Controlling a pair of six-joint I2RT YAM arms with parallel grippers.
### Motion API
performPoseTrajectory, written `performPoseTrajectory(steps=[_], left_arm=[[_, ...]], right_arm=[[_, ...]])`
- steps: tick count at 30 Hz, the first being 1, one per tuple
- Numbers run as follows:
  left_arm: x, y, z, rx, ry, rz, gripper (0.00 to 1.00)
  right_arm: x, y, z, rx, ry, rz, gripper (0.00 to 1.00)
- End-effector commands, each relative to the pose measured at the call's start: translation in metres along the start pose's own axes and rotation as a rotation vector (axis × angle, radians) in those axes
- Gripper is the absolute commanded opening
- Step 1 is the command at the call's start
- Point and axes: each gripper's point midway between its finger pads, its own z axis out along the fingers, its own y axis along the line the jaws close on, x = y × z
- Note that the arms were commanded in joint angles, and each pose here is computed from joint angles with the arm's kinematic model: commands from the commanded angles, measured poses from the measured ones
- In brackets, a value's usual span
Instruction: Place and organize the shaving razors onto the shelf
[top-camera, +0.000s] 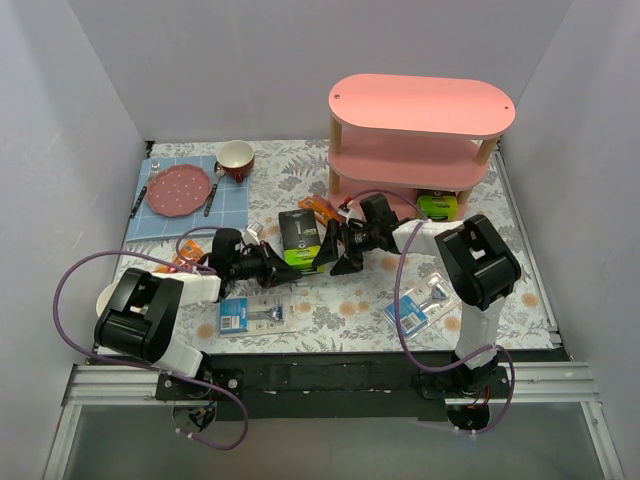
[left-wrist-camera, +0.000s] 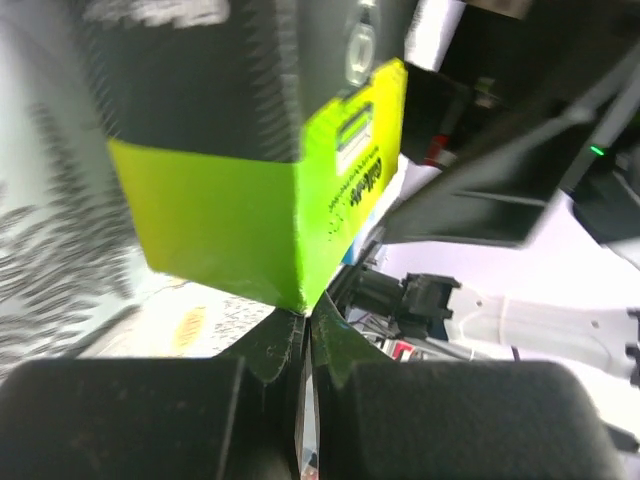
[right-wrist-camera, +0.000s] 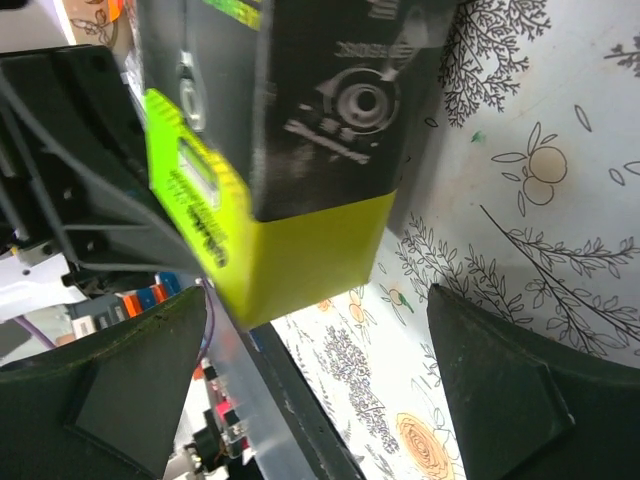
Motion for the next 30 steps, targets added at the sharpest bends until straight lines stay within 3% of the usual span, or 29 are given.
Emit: performPoseTrajectory(steps=[1, 9, 14, 16, 17, 20, 22, 23, 27, 30], left_arm=[[0.001, -0.042, -0.009, 0.122, 0.036, 0.118, 0.0], [0.012, -0.03, -0.008, 0.097, 0.058, 0.124, 0.0], [0.013, -0.035, -0.004, 0.112, 0.066, 0.151, 0.0], [0.012, -0.036, -0.003, 0.113, 0.068, 0.162, 0.0], [0.011, -0.037, -0.001, 0.113, 0.065, 0.18, 0.0], [0.009, -0.037, -0.001, 0.099, 0.064, 0.212, 0.06], [0.008, -0.04, -0.001, 0.093, 0.074, 0.234, 0.16], [0.008, -0.04, -0.002, 0.094, 0.081, 0.292, 0.26], [0.009, -0.05, -0.009, 0.077, 0.12, 0.421, 0.34], [0.005, -0.054, -0.012, 0.062, 0.14, 0.544, 0.34]], right_arm=[[-0.014, 0.019, 0.007, -0.076, -0.001, 0.014, 0.98], [-0.027, 0.056, 0.02, -0.182, 0.019, 0.001, 0.98], [-0.023, 0.056, 0.019, -0.188, 0.028, 0.008, 0.98], [-0.021, 0.052, 0.019, -0.176, 0.03, -0.005, 0.93], [-0.02, 0.052, 0.019, -0.171, 0.028, -0.035, 0.81], [-0.021, 0.041, 0.015, -0.11, 0.005, -0.082, 0.59], [-0.018, 0.033, 0.01, -0.093, -0.001, -0.08, 0.53], [-0.02, 0.036, 0.002, -0.103, -0.014, -0.092, 0.52], [-0.028, 0.037, -0.027, -0.151, -0.058, -0.112, 0.45], [-0.041, 0.031, -0.053, -0.158, -0.127, -0.126, 0.42]])
